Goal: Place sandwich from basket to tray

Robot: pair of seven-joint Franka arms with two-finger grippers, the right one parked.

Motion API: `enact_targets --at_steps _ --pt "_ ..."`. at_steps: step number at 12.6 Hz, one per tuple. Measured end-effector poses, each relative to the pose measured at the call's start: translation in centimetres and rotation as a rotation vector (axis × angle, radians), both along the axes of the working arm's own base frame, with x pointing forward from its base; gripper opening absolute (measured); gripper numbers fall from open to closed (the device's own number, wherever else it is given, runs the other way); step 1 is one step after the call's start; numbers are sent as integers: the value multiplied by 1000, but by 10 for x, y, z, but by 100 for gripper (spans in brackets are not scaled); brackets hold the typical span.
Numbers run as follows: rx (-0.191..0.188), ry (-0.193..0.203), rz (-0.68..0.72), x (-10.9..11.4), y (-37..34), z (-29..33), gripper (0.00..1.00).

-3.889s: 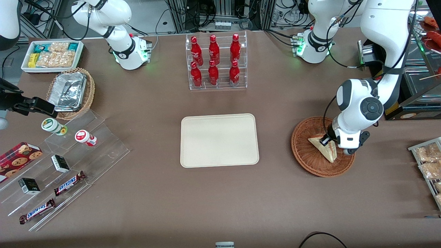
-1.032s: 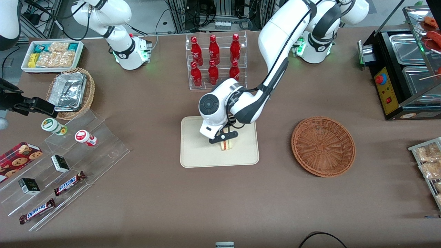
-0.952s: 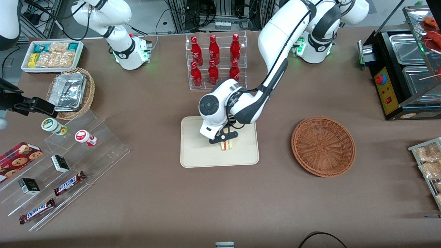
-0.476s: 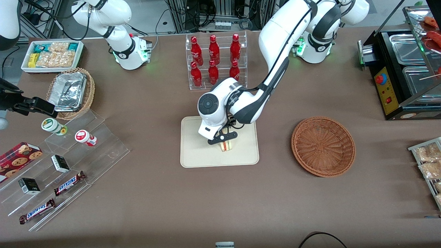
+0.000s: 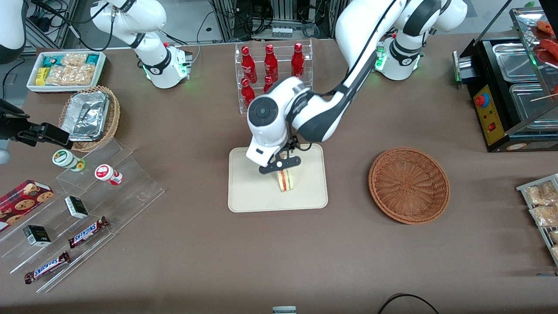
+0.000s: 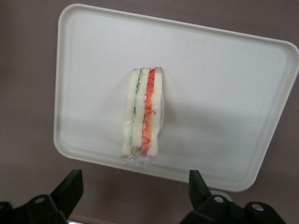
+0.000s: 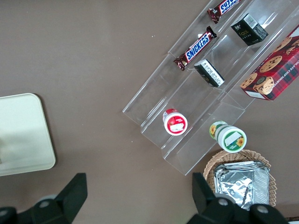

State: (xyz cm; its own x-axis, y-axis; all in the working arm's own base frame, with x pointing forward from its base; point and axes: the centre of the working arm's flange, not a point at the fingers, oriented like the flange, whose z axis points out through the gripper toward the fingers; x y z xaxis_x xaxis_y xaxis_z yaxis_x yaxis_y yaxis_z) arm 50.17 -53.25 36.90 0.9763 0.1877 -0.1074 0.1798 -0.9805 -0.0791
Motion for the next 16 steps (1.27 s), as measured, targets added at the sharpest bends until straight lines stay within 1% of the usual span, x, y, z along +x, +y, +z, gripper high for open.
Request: enact_targets --at_steps 1,3,5,7,9,11,13,16 --pt "13 11 -24 -1 9 19 100" --pt "57 36 -39 -1 33 49 100" --pt "71 36 -78 15 75 72 100" --pt "51 53 -147 38 140 95 100" --pt "20 72 -206 50 209 117 100" --pt "-10 84 -270 50 266 135 100" --pt "-36 88 -314 42 316 151 100" --pt "-52 113 -318 30 365 169 100"
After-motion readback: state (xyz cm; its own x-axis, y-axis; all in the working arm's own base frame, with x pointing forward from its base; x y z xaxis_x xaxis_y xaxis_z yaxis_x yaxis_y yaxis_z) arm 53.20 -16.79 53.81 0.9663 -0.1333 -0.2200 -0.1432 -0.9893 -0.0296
